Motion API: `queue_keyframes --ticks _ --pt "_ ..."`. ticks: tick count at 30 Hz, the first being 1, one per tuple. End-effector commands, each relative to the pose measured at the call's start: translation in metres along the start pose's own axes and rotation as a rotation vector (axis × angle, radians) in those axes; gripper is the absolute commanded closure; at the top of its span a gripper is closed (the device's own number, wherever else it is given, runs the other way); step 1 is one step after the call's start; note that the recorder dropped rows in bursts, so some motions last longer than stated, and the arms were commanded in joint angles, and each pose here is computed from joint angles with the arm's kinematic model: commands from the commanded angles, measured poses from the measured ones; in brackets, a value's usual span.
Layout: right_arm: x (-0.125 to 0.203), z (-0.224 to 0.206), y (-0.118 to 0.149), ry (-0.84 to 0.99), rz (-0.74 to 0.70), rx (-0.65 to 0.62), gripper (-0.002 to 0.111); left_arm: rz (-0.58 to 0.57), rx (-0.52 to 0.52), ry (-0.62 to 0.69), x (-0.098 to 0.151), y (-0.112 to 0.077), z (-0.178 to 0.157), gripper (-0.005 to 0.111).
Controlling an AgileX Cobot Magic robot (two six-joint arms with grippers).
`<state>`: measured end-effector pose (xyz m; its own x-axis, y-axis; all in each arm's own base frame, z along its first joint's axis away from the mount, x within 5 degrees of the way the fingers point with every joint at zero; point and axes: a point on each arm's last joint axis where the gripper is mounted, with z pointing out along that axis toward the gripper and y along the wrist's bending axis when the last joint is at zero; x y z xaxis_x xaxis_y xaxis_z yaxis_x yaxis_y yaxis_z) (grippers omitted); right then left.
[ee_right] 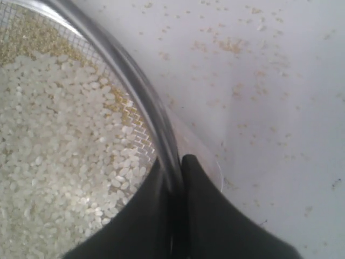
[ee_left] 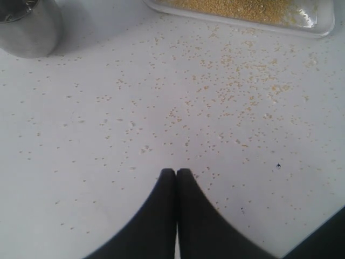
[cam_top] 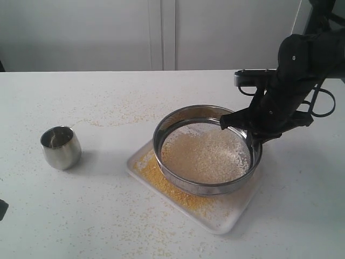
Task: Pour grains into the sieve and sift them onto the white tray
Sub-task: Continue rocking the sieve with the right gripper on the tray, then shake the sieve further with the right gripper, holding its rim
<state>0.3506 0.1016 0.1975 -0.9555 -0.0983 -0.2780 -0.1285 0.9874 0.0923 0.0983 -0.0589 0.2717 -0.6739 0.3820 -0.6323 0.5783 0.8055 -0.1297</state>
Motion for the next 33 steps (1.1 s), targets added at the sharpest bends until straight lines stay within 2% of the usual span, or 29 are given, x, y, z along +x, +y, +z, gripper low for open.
queue_keyframes --ticks 1,4,7,10,12,14,16,20,21,24,25,28,29,31,33 --pt "-0.006 -0.008 0.002 -0.054 -0.005 -0.015 0.108 0.001 0.012 -0.007 -0.001 -0.002 -0.002 0.107" --pt "-0.006 -0.008 0.000 -0.061 -0.014 -0.007 0.108 0.001 0.012 -0.007 -0.001 -0.002 -0.002 0.107" --pt "-0.006 -0.008 0.005 -0.058 0.053 -0.040 0.108 0.001 0.012 -0.007 -0.001 -0.002 -0.002 0.107" --pt "-0.001 -0.008 0.018 -0.030 -0.094 -0.078 0.108 0.001 0.012 -0.007 -0.001 -0.002 -0.002 0.107" --pt "-0.003 -0.008 0.015 -0.052 -0.104 -0.056 0.108 0.001 0.012 -0.007 -0.001 -0.002 -0.002 0.107" --pt "-0.008 -0.008 0.007 -0.085 0.015 -0.039 0.108 0.001 0.012 -0.007 -0.001 -0.002 -0.002 0.107" --pt "-0.007 -0.008 0.007 -0.080 0.071 -0.045 0.108 0.001 0.012 -0.007 -0.001 -0.002 -0.002 0.107" --pt "0.002 -0.007 0.017 0.002 -0.151 -0.032 0.108 0.001 0.012 -0.007 -0.001 -0.002 -0.002 0.107" --pt "0.000 -0.007 0.014 -0.015 -0.144 -0.012 0.108 0.001 0.012 -0.007 -0.001 -0.002 -0.002 0.107" --pt "-0.006 -0.005 -0.001 -0.061 0.067 0.019 0.108 0.001 0.012 -0.007 -0.001 -0.002 -0.002 0.107" --pt "-0.005 -0.005 -0.001 -0.044 0.072 0.011 0.108 0.001 0.012 -0.007 -0.001 -0.002 -0.002 0.107" --pt "0.004 -0.006 0.009 0.041 -0.120 -0.026 0.108 0.001 0.012 -0.007 -0.001 -0.002 -0.002 0.107" --pt "0.005 -0.008 0.009 0.043 -0.134 -0.023 0.108 0.001 0.012 -0.007 -0.001 -0.002 -0.002 0.107" --pt "-0.001 -0.009 0.005 -0.011 -0.081 -0.008 0.108 0.001 0.012 -0.007 -0.001 -0.002 -0.002 0.107" --pt "-0.007 -0.009 0.001 -0.069 0.061 -0.017 0.108 0.001 0.012 -0.007 -0.001 -0.002 -0.002 0.107"
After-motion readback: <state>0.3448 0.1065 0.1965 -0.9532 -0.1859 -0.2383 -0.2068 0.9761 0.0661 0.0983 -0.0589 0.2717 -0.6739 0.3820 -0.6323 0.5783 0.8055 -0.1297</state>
